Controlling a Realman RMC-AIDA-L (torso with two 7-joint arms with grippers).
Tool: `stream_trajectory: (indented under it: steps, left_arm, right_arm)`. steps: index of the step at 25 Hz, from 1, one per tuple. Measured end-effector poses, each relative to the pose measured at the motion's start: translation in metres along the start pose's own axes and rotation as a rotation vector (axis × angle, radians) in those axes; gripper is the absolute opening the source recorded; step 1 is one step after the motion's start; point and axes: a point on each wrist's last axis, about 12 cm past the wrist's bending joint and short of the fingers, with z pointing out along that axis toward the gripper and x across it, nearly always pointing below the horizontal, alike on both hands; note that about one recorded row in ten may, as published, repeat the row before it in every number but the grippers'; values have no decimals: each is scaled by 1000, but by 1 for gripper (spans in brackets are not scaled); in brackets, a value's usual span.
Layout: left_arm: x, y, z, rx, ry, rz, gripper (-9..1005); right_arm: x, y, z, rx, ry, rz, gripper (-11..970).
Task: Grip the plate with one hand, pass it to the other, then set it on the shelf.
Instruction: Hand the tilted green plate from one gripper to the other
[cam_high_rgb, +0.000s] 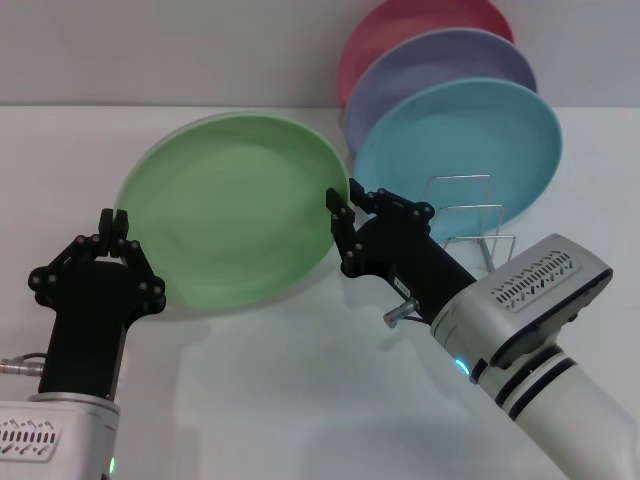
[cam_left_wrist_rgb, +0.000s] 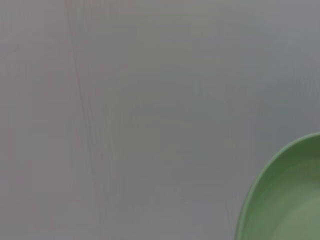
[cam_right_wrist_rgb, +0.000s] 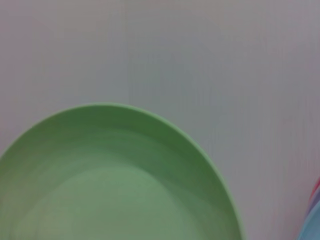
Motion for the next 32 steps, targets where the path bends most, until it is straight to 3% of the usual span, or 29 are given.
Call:
stream_trajectory:
  steps: [32]
  left_arm:
    - [1,0,0,3,4,0,29]
  right_arm:
    - [0,0,0,0,-1,0,94]
